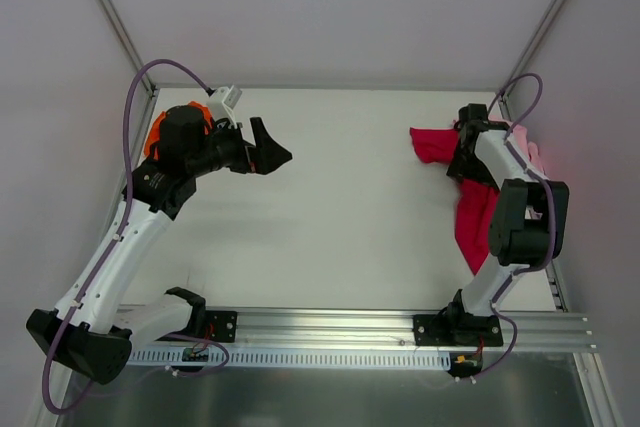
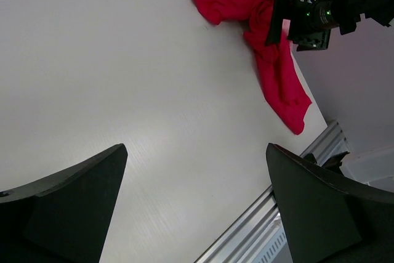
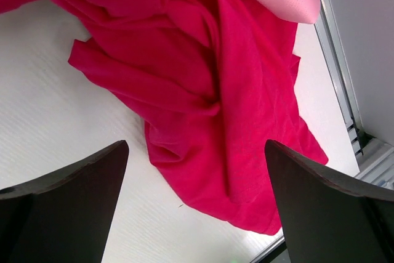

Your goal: Fold and stack the t-shirts

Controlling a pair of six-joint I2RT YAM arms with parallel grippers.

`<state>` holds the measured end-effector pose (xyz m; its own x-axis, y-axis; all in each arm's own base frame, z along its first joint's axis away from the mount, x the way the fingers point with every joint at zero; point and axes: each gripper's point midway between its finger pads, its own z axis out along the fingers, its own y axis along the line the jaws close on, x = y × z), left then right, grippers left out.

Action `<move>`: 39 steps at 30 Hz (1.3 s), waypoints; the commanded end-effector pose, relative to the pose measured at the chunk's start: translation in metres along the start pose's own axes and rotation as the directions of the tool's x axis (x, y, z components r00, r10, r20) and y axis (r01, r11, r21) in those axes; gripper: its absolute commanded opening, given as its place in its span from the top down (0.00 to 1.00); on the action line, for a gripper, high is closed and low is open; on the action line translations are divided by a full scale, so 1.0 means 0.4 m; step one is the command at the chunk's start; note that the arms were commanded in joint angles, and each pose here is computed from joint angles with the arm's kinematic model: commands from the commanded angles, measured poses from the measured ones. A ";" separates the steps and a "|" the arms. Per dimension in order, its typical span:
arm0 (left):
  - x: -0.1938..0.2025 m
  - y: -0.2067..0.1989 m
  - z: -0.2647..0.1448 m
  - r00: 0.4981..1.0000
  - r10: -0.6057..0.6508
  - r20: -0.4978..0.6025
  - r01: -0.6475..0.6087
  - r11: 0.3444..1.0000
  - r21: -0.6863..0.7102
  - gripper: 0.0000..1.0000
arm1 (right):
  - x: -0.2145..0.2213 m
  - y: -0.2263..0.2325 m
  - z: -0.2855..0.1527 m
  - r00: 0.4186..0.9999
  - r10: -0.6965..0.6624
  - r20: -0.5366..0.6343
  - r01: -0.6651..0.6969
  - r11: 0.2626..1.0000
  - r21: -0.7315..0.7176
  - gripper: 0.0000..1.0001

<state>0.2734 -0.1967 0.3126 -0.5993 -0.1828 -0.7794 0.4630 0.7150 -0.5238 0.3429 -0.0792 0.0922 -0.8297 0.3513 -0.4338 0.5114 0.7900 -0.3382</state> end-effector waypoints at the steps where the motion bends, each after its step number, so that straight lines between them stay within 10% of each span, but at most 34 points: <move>1: -0.042 -0.026 -0.024 0.997 0.055 0.050 -0.056 0.998 0.010 0.01 | -0.021 -0.024 -0.009 1.000 0.017 0.008 -0.018 0.999 0.048 0.01; 17: -0.076 -0.032 -0.042 0.993 0.087 0.076 -0.086 0.996 -0.013 0.01 | 0.051 0.022 0.061 0.989 0.023 -0.144 -0.028 0.999 -0.028 0.01; 29: -0.072 -0.028 -0.037 0.994 0.085 0.074 -0.084 0.996 -0.017 0.01 | 0.038 0.032 0.044 0.989 0.022 -0.148 -0.032 0.998 -0.063 0.26; 36: -0.072 -0.027 -0.032 0.993 0.090 0.075 -0.089 0.996 -0.014 0.01 | 0.013 0.017 0.020 0.992 0.020 -0.123 -0.027 0.998 -0.058 0.87; 39: -0.074 -0.027 -0.031 0.992 0.096 0.076 -0.096 0.995 -0.014 0.01 | 0.008 0.020 0.010 0.993 0.025 -0.117 -0.034 0.997 -0.070 0.99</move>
<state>0.2766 -0.1919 0.3359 -0.5384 -0.1726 -0.8248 0.4915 0.7308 -0.4737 0.3402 -0.0709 0.0588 -0.8609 0.4179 -0.2901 0.4950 0.8198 -0.2880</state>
